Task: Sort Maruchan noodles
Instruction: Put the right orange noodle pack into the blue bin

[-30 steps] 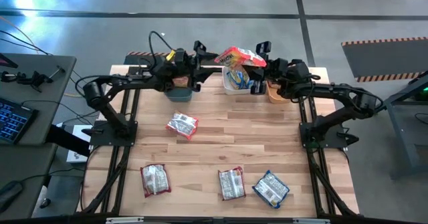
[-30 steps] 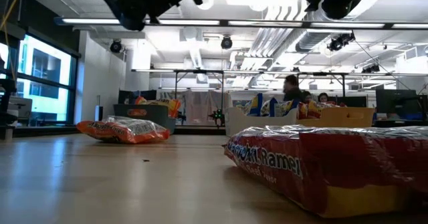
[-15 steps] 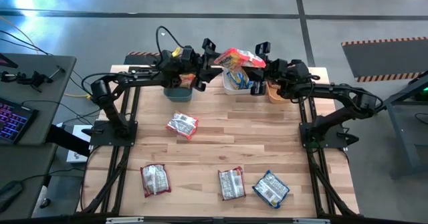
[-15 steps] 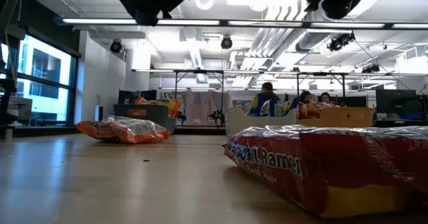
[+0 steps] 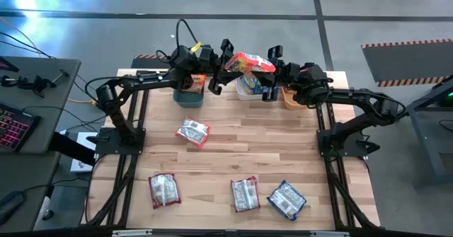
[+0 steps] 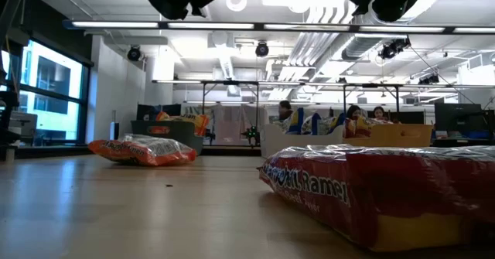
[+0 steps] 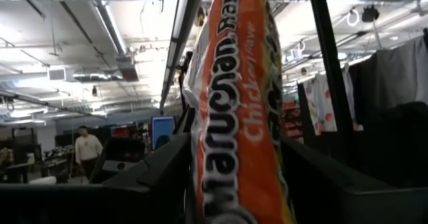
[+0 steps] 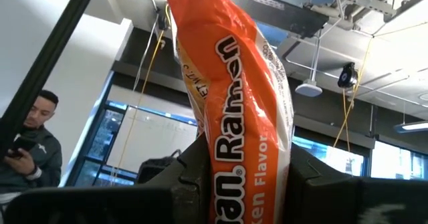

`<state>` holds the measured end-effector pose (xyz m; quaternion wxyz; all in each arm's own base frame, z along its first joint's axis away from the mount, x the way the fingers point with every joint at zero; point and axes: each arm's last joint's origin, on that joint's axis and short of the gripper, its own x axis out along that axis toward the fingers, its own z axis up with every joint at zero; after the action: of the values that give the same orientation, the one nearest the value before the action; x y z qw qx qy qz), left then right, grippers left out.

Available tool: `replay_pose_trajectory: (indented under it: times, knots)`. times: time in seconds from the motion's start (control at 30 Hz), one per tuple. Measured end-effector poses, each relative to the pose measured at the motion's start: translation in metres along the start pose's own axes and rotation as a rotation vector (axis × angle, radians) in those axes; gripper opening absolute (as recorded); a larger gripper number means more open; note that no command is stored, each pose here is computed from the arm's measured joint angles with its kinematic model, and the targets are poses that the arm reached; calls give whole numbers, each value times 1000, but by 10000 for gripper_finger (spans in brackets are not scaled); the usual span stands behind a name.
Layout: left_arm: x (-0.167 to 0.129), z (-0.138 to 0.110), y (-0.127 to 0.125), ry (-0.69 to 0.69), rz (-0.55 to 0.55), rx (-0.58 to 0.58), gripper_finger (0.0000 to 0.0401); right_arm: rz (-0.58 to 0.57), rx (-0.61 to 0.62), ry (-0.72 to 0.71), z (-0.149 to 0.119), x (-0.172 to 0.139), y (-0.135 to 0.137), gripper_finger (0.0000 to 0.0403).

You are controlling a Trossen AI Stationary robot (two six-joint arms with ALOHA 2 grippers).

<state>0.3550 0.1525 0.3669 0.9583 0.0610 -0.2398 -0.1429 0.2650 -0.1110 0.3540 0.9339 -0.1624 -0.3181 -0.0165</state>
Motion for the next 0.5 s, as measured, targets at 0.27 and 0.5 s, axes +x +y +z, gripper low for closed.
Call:
replay_pose_trajectory:
  times: [0.27, 0.5]
  knots:
    - [-2, 2, 4, 20, -30, 16, 126, -9, -7, 35, -3, 0, 0, 90]
    - [-14, 5, 16, 49, -57, -51, 125, -64, -10, 67, -7, 1, 1, 147]
